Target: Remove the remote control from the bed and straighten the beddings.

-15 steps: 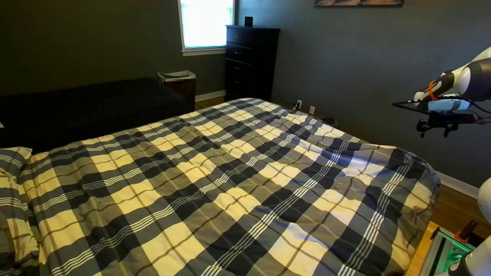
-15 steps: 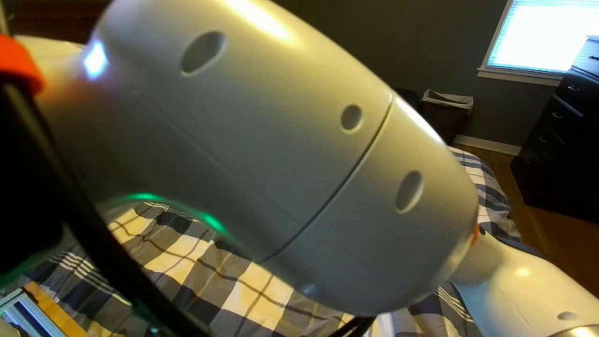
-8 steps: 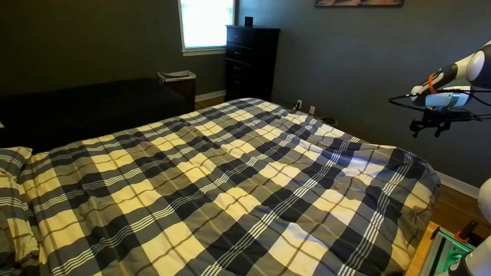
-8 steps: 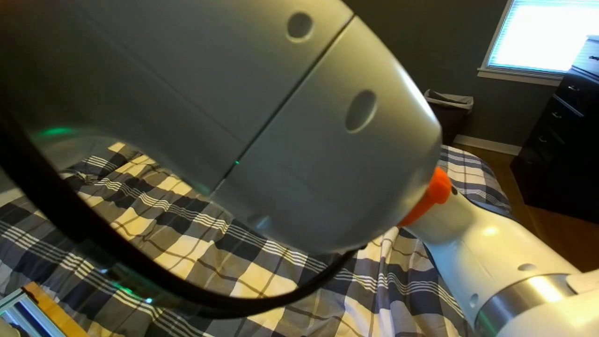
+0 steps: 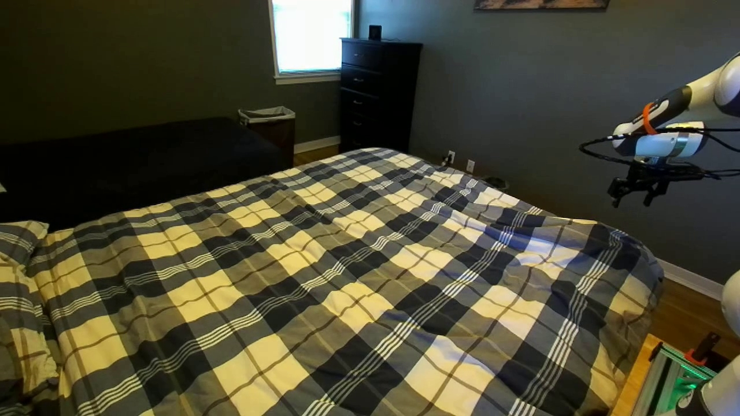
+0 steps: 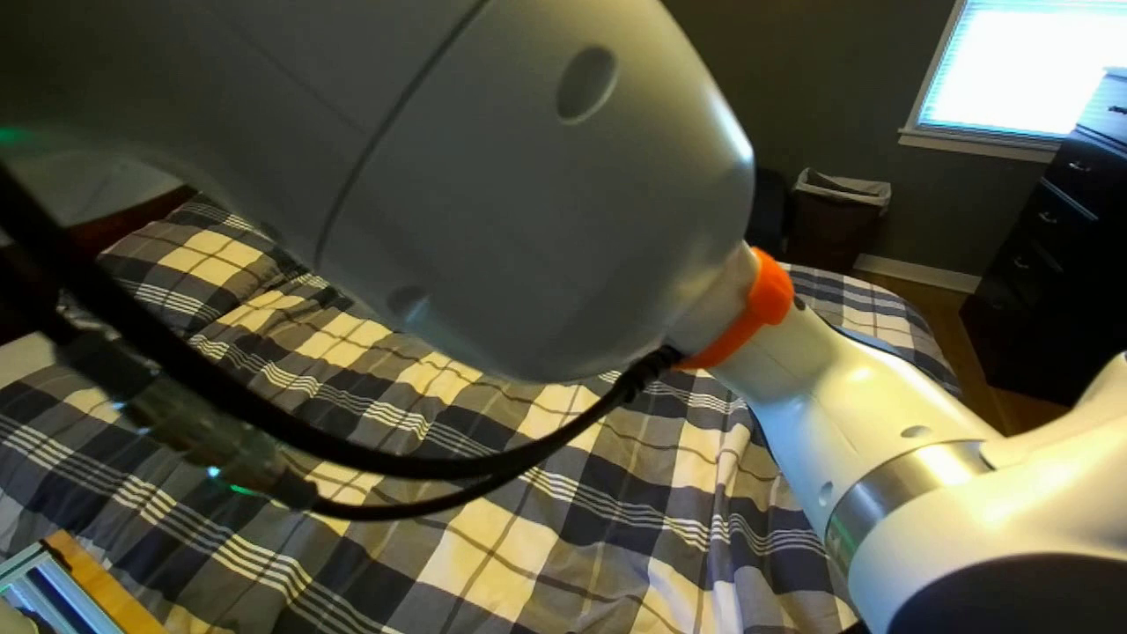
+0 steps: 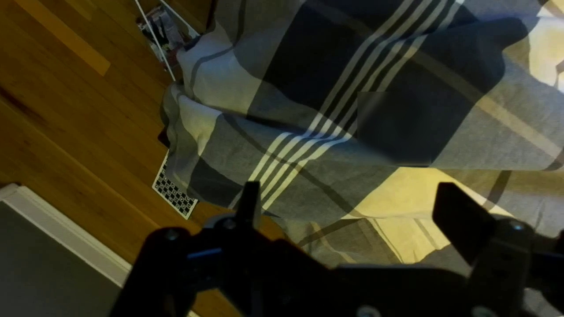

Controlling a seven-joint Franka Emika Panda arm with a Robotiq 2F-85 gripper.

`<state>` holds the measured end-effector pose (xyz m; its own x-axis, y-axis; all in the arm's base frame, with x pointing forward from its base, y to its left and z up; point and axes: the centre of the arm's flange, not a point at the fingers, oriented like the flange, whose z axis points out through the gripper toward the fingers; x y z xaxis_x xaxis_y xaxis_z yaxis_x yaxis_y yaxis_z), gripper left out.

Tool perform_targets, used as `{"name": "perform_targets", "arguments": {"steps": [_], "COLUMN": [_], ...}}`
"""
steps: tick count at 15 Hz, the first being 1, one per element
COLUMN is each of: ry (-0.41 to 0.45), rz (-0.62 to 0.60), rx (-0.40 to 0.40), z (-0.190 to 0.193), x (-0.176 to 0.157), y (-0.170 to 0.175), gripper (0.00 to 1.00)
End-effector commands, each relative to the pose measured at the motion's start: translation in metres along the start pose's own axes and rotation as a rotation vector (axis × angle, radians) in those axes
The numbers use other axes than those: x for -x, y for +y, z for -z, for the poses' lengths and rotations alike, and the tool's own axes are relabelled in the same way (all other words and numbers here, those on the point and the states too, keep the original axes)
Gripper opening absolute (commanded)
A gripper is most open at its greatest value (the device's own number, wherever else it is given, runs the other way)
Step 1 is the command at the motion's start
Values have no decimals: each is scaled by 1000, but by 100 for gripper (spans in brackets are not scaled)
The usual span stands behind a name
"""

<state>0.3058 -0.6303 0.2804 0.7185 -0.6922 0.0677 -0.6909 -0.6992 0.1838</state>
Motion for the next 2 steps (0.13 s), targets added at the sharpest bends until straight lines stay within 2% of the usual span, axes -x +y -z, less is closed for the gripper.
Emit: {"name": "perform_targets", "arguments": {"steps": [1, 2], "ry": [2, 3], "rz": [4, 6], "rx": [-1, -2], "z": [2, 3], "x": [0, 0], "y": [-2, -3], "gripper": [100, 100]}}
